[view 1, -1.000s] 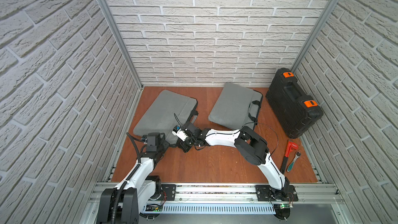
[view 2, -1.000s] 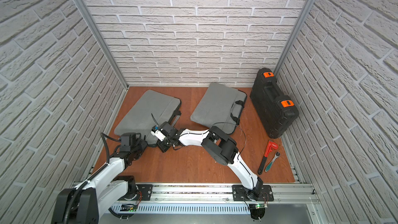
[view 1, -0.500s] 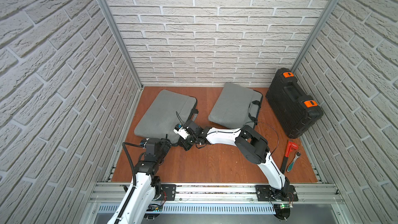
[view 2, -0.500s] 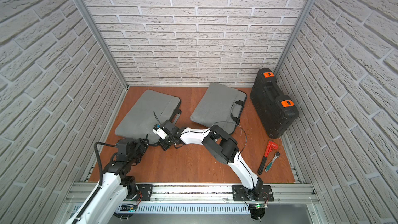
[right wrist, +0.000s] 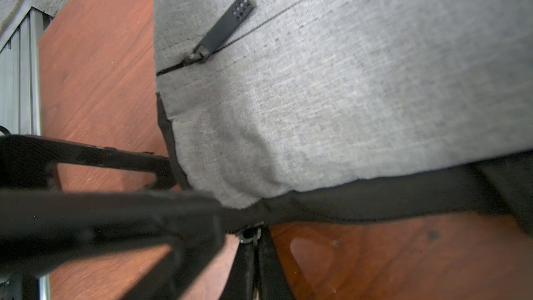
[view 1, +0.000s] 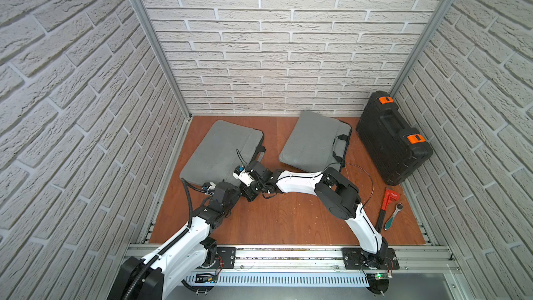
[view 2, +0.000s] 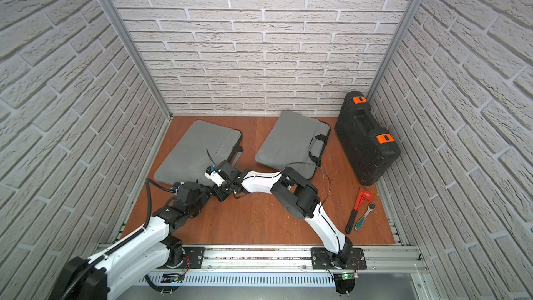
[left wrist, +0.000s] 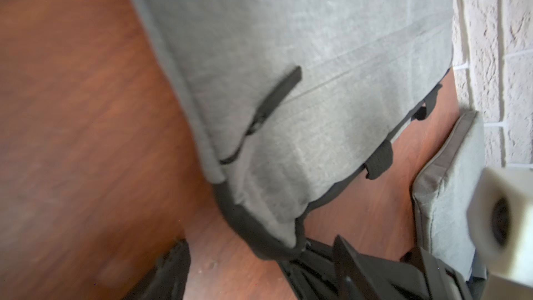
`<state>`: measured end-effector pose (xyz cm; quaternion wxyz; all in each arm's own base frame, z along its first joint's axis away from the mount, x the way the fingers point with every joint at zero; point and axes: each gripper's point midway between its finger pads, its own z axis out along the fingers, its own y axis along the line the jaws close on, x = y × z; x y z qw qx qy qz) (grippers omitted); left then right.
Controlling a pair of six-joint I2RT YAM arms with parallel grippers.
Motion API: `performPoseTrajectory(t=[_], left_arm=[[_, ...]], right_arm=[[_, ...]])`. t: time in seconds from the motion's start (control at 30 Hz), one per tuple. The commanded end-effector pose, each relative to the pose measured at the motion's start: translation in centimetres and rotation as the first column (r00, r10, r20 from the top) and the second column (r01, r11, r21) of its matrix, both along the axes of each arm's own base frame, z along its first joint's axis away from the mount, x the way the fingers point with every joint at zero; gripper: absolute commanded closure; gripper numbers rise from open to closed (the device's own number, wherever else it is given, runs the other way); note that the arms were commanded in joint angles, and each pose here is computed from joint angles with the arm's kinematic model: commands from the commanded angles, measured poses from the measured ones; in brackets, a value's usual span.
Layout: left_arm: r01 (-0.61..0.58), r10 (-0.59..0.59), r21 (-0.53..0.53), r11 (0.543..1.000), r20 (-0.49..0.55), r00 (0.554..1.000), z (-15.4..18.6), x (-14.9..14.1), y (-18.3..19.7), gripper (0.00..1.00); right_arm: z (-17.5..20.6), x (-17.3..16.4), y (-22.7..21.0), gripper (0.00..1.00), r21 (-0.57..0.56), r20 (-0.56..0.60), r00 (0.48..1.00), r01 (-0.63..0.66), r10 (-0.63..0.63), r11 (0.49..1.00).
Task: Open the zippered laptop bag and take out the laptop
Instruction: Unzip the zipper on the zippered laptop bag.
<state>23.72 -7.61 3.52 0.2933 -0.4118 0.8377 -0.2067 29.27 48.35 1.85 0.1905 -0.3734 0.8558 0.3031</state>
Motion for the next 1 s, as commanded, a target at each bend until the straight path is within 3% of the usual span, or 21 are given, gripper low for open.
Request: performPoseTrajectory(t=[0.0, 0.13, 0.5, 0.77, 0.97], left_arm=[[-0.012, 0.013, 0.008, 1.000, -0.024, 1.000, -1.0, 0.0, -0.3, 0.25], [-0.016, 0.017, 0.009, 1.000, -0.035, 0.999, -1.6, -0.1, -0.3, 0.33], [-0.045, 0.046, 0.046, 0.998, -0.022, 0.999, -1.5, -0.5, 0.8, 0.67], [-0.050, 0.052, 0.057, 0.997, -0.042, 0.998, -2.0, -0.7, 1.2, 0.85], [-0.050, 0.052, 0.059, 0.997, -0.038, 0.998, -1.9, -0.7, 1.5, 0.91]], right_arm=[[-1.4, -0.3, -1.4, 0.94, -0.052, -0.041, 0.999, 0.020, -0.023, 0.998], [-1.3, -0.5, -1.6, 0.94, -0.051, -0.046, 0.998, 0.027, -0.030, 0.998], [-1.2, -0.8, -1.5, 0.94, -0.044, -0.069, 0.997, 0.026, -0.029, 0.999], [-1.1, -1.0, -1.4, 0.94, -0.037, -0.083, 0.996, 0.026, -0.029, 0.999], [-1.1, -1.0, -1.1, 0.94, -0.026, -0.091, 0.996, 0.022, -0.025, 0.999]])
